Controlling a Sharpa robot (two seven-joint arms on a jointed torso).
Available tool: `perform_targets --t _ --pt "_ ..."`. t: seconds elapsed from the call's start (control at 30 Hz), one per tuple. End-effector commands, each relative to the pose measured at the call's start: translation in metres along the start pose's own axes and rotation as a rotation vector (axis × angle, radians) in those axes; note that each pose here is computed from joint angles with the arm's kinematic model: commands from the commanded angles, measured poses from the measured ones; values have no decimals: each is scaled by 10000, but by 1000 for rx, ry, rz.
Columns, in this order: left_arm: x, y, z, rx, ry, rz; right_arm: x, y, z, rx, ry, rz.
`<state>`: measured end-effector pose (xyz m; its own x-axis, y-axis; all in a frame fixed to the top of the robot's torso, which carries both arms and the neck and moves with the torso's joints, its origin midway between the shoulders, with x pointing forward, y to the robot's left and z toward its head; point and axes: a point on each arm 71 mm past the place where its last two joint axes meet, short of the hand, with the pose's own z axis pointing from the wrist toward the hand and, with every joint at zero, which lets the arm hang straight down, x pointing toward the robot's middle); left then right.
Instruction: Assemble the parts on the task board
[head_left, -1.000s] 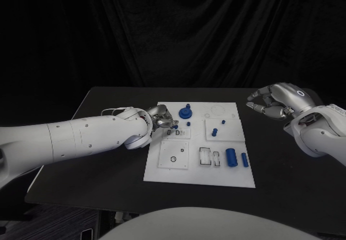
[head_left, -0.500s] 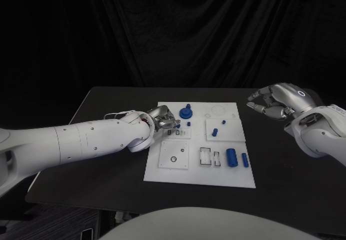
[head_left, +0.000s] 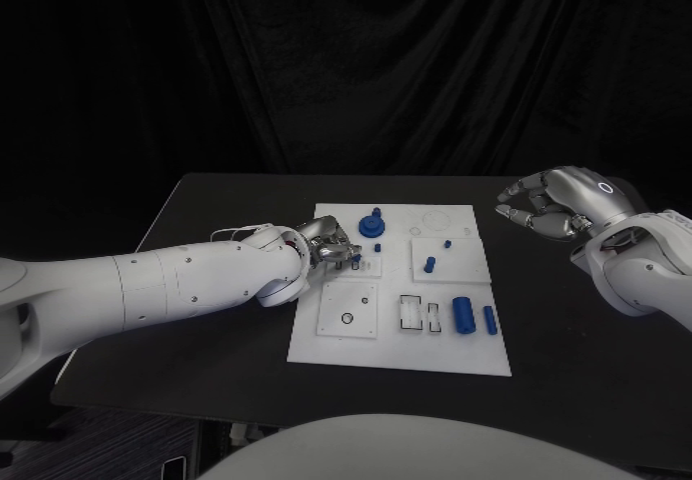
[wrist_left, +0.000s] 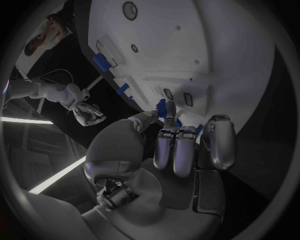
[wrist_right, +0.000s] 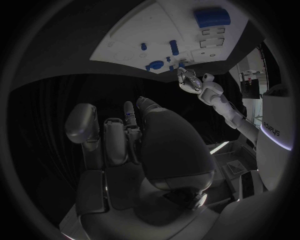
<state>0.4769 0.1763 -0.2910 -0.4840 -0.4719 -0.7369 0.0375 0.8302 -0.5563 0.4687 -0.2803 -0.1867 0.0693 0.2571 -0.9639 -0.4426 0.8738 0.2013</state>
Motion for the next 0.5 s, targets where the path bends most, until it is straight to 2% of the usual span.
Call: perform_targets --t 0.03,0.5 --pt "36 -11 -1 1 24 -3 -7 -14 -12 17 -12 -1" --pt "52 22 -18 -4 27 -5 -7 -19 -20 20 -8 -1"
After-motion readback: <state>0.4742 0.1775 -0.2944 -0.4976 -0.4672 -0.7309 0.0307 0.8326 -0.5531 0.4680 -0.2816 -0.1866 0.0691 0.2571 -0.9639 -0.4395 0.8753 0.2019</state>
